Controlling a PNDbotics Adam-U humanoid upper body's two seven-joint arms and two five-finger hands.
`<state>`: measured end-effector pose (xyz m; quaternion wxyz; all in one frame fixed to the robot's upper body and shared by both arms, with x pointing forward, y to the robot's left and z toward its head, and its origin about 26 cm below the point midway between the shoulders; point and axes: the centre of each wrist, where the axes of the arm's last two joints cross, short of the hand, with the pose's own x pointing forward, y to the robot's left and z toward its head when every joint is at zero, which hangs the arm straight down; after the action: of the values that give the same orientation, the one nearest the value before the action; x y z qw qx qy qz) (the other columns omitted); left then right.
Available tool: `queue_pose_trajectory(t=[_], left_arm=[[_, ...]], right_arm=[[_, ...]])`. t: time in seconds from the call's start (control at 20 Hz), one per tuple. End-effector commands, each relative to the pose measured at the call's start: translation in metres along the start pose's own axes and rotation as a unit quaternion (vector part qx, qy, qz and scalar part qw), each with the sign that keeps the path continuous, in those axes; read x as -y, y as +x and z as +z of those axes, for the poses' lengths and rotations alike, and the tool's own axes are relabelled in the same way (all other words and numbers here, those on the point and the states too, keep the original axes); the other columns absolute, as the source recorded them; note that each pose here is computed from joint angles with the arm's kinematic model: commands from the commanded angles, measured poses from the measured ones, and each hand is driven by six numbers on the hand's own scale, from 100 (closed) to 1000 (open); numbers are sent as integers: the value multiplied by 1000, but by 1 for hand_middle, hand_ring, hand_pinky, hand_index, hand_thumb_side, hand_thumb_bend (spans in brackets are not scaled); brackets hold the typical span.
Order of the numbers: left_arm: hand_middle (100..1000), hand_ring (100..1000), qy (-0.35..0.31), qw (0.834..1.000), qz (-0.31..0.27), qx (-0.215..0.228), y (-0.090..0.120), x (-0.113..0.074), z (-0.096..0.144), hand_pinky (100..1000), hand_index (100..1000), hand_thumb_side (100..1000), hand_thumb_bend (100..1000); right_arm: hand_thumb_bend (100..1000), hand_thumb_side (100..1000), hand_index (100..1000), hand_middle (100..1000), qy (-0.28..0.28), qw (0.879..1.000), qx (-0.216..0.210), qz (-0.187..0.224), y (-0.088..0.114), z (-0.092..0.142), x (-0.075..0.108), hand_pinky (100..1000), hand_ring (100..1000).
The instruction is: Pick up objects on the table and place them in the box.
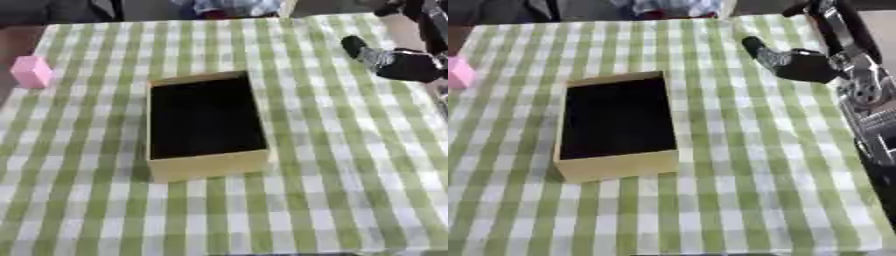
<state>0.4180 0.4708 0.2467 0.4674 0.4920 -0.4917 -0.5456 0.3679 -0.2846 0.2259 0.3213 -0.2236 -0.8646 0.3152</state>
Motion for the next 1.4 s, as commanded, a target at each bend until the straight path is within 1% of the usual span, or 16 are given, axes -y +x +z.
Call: queue_pose_trajectory(t=[0.05,0.2,0.4,0.55,0.8,0.9,1.1,1.4], left_arm=[[762,794,34,999,-22,-16,-13,-30,11,824,884,178,658],[763,797,42,999,-24,-18,-14,-34,11,825,884,174,652],[764,807,56,998,-30,-23,-14,-39,10,831,882,141,625],[764,809,66,997,-34,-28,-13,-41,6,832,881,133,614],[762,811,71,996,-38,-35,-10,-42,-4,836,880,125,619],[759,809,75,996,-38,-36,-8,-42,-9,835,876,127,613],[756,808,81,995,-36,-40,-4,-40,-16,834,873,129,603],[755,806,84,995,-25,-52,-3,-37,-20,833,871,131,584]], right_arm=[[462,393,942,865,-18,999,18,21,8,-4,15,733,854],[462,394,942,865,-27,999,21,24,11,-4,18,733,854],[462,395,942,865,-36,999,24,26,13,-3,21,734,854],[461,396,942,865,-41,998,25,27,15,-2,22,733,854],[462,396,942,865,-46,998,27,26,16,-2,23,733,854],[452,388,942,865,-47,998,29,25,17,-3,23,733,852],[462,396,942,864,-49,998,34,24,20,-5,23,733,849],[462,396,942,864,-52,998,41,22,23,-8,24,733,849]])
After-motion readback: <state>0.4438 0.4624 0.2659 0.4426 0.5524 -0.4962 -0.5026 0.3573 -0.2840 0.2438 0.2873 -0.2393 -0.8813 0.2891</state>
